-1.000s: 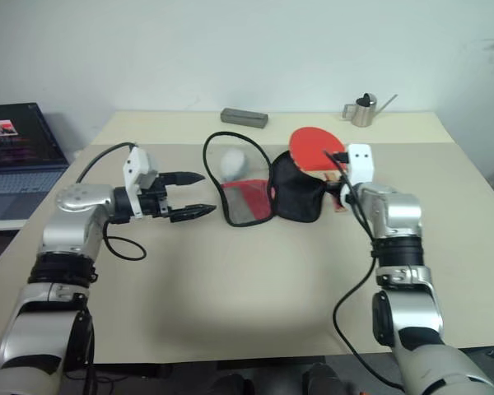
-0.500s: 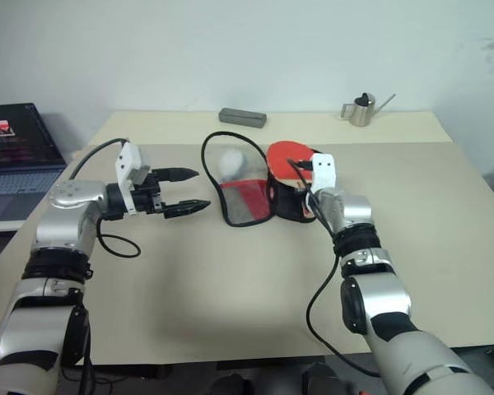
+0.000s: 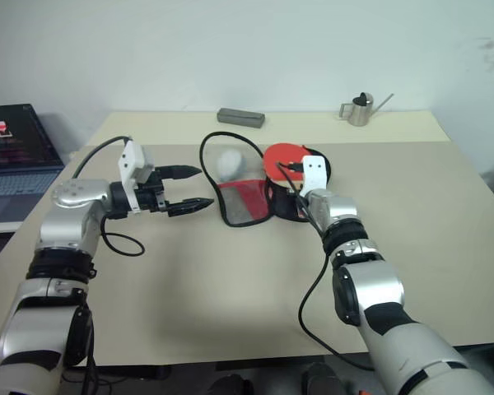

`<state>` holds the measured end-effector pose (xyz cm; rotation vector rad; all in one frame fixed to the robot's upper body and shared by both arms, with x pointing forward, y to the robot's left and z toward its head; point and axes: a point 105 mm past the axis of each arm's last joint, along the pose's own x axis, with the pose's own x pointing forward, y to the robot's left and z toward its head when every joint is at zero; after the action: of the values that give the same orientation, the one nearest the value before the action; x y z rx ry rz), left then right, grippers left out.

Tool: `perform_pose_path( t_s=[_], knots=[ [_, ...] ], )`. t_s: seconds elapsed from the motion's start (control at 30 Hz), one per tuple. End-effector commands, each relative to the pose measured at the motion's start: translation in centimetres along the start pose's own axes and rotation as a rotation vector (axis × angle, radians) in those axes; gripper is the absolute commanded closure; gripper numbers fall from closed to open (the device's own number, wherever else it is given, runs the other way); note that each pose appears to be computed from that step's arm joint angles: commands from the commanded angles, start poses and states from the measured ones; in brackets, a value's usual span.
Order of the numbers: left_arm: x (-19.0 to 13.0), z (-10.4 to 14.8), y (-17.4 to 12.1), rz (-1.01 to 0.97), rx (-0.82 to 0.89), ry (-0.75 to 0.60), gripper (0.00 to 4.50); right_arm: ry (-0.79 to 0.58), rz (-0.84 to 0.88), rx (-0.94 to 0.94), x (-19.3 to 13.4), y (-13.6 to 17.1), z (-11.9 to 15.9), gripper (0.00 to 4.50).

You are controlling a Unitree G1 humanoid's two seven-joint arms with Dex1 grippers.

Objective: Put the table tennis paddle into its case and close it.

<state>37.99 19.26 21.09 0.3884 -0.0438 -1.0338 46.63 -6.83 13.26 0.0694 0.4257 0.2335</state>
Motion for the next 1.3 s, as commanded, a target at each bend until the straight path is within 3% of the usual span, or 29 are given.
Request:
perform_pose_path(
  t_s=[0.03,0.77,0.8,0.87,1.1,1.3],
  knots=[
    [-0.4,1.4,0.3,0.017,0.054,-0.03,0.0,-0.105,-0.002,-0.046,-0.4,0.7,3.0,3.41],
    [-0.3,1.3,0.3,0.021,0.057,-0.025,0.0,-0.099,-0.015,-0.079,0.1,1.4,1.9,3.41],
    [-0.3,1.3,0.3,0.022,0.057,-0.025,0.0,-0.101,-0.016,-0.067,0.1,1.4,1.9,2.85],
    [-0.3,1.3,0.3,0.022,0.058,-0.024,0.0,-0.104,-0.011,-0.053,0.0,1.6,2.1,2.44],
    [-0.1,1.2,0.3,0.022,0.057,-0.024,0.0,-0.158,-0.018,-0.036,-0.4,2.2,3.7,0.15],
    [0.0,1.3,0.3,0.02,0.058,-0.026,0.0,-0.159,-0.033,-0.034,-0.4,1.9,3.7,0.02]
  ],
)
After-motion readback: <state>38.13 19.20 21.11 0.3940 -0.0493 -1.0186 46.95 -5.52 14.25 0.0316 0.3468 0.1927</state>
